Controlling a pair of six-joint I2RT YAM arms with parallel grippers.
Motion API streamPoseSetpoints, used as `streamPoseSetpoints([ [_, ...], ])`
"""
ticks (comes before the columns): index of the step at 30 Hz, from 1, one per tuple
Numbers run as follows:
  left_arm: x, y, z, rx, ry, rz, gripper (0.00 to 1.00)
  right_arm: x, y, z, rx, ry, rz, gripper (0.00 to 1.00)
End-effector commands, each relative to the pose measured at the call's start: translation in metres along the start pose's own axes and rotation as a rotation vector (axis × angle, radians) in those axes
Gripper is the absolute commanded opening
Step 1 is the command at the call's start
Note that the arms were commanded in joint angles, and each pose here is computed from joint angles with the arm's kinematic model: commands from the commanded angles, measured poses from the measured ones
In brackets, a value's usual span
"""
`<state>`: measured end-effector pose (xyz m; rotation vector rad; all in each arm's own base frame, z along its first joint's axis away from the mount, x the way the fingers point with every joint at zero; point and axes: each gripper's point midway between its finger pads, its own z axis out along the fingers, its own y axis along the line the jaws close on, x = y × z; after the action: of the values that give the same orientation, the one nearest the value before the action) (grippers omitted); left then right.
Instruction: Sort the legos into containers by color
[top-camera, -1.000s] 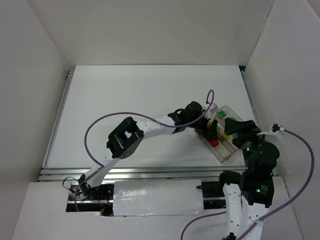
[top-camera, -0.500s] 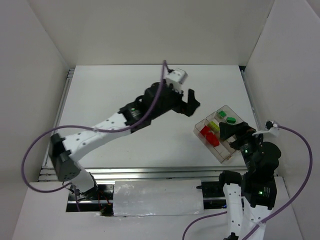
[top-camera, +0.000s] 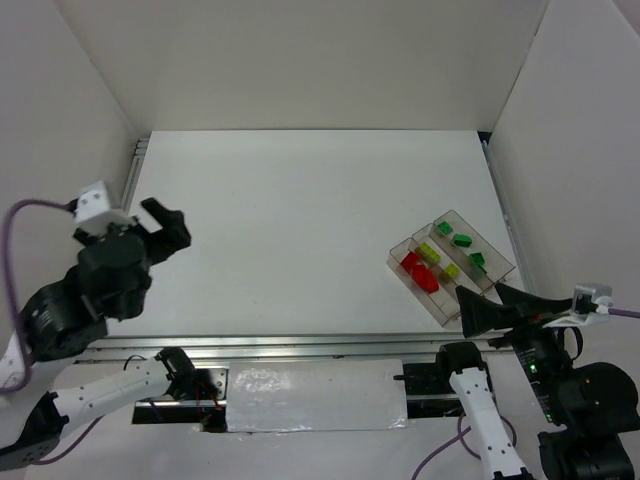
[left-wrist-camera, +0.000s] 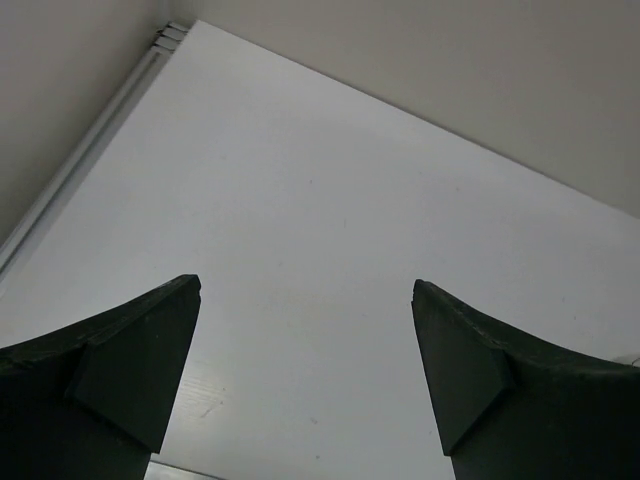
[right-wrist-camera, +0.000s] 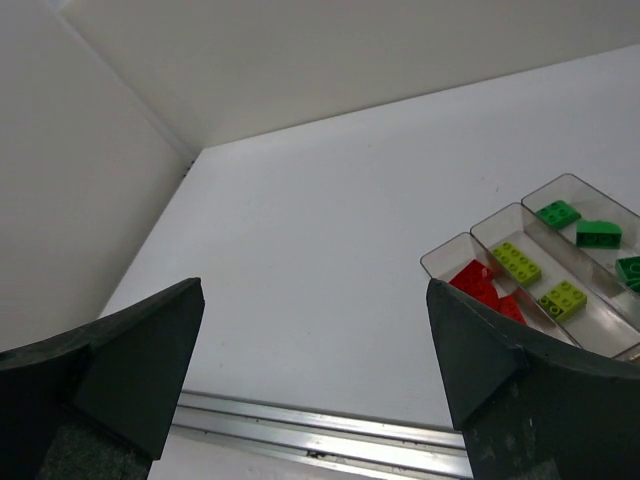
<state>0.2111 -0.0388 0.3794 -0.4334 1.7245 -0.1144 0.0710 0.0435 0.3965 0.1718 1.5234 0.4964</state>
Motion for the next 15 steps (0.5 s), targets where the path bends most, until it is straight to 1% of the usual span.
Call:
streamPoseSetpoints([
  [1,-0.004,0.057,-0.016,-0.154,-0.031,0.041,1.00,0.004,-0.017,-0.027,0.051,0.013,-0.027,1.00],
  [2,-0.005,0.067,-0.021,-0.164,-0.032,0.038,1.00,0.001,-0.023,-0.034,0.081,0.001,-0.022,1.00],
  [3,0.000,0.078,-0.024,-0.187,-0.019,0.071,0.99,0.001,-0.025,-0.039,0.073,0.006,-0.020,0.99],
  [5,0.008,0.095,-0.028,-0.213,-0.018,0.071,0.99,0.001,-0.027,-0.048,0.074,-0.001,-0.012,1.00],
  [8,0.024,0.108,-0.031,-0.200,-0.012,0.065,1.00,0.005,-0.031,-0.051,0.082,0.003,-0.007,1.00],
  [11,0.032,0.115,-0.034,-0.162,-0.019,0.007,0.99,0.006,-0.028,-0.052,0.064,0.003,-0.002,0.99],
  [12,0.033,0.115,-0.035,-0.147,-0.021,0.016,0.99,0.007,-0.028,-0.051,0.064,0.007,-0.002,1.00],
  [13,0.030,0.114,-0.036,-0.121,-0.040,-0.023,0.99,0.007,-0.027,-0.051,0.060,0.005,-0.001,1.00],
  [15,0.032,0.114,-0.037,-0.106,-0.039,-0.027,0.99,0.008,-0.025,-0.049,0.047,0.014,-0.002,1.00],
])
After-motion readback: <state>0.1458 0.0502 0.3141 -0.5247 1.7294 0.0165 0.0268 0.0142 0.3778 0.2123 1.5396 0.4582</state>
